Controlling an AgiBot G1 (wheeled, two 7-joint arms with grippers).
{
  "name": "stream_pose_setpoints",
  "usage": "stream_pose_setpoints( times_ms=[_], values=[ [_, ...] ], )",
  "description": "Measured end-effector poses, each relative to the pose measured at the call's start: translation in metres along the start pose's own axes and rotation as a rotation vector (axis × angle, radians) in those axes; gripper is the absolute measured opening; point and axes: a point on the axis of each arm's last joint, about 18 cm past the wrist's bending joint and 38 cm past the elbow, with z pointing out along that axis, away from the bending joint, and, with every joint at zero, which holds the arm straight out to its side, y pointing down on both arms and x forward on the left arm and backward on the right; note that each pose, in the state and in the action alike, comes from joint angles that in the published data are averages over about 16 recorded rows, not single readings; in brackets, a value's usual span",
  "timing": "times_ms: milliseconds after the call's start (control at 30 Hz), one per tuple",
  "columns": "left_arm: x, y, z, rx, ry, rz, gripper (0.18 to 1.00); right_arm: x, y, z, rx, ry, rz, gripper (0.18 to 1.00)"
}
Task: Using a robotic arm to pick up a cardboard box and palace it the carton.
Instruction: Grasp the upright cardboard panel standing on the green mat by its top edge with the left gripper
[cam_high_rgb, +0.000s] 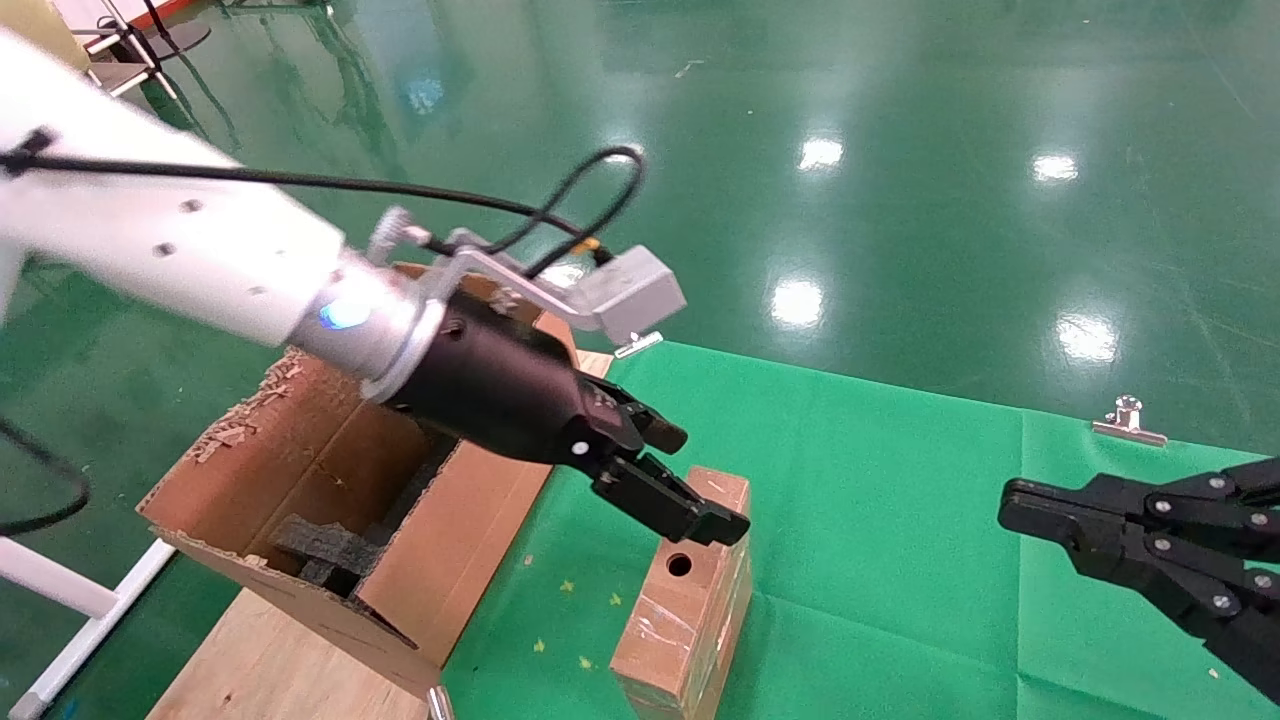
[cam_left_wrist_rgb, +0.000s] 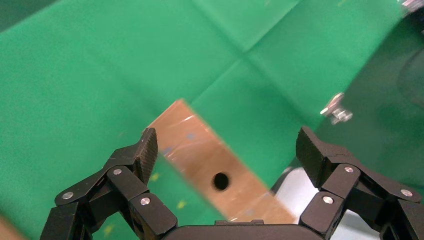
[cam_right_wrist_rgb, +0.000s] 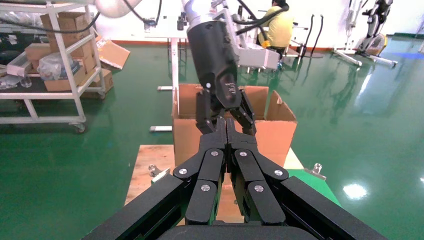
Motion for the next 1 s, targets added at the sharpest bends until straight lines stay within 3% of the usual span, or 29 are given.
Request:
stream_pose_setpoints(
  times_ms=[467, 1000],
  values=[
    [0.014, -0.018, 0.03, -0.249, -0.103, -0.083, 1.001, 0.0, 0.0, 0.0, 0.0, 0.0, 0.0, 0.192],
    [0.021, -0.016, 0.06, -0.341, -0.149, -0.148, 1.001, 0.0, 0.0, 0.0, 0.0, 0.0, 0.0, 0.191]
  ],
)
